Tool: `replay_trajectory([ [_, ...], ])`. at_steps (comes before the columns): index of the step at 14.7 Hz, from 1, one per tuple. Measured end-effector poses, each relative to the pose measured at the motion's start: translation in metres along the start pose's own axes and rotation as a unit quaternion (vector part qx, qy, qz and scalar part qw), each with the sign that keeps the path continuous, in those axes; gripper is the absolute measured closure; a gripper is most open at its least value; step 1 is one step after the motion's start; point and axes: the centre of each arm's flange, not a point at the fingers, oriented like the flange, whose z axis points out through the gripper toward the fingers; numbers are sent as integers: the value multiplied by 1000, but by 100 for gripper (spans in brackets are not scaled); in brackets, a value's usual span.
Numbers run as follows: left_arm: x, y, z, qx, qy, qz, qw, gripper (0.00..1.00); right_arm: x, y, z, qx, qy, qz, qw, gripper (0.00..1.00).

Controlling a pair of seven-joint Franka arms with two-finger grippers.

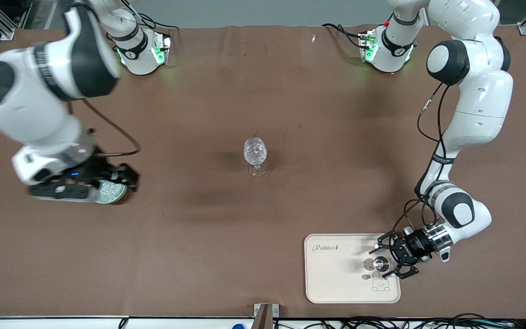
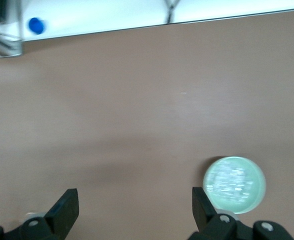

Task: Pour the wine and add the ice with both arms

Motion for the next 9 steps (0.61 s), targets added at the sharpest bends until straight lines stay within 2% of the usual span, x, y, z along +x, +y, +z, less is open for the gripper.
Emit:
replay_trajectory([
  [1,-8,7,-11,12,24,28,999,0,5,32,-6,-4,-4,4,1000,0],
  [3,-23,21,-39,41,68,77,994,0,7,84,-22,-9,-8,0,1000,0],
  [4,-30,26,-53,69,90,108,988,0,5,104,-33,-9,-10,-6,1000,0],
  [6,-53,32,-81,140,145,172,964,0,-3,131,-59,-9,-9,-16,1000,0],
  [8,-92,37,-106,201,200,233,930,0,-18,144,-86,-13,-18,-17,1000,0],
  [9,-116,39,-114,219,225,262,912,0,-28,146,-100,-15,-26,-17,999,0],
])
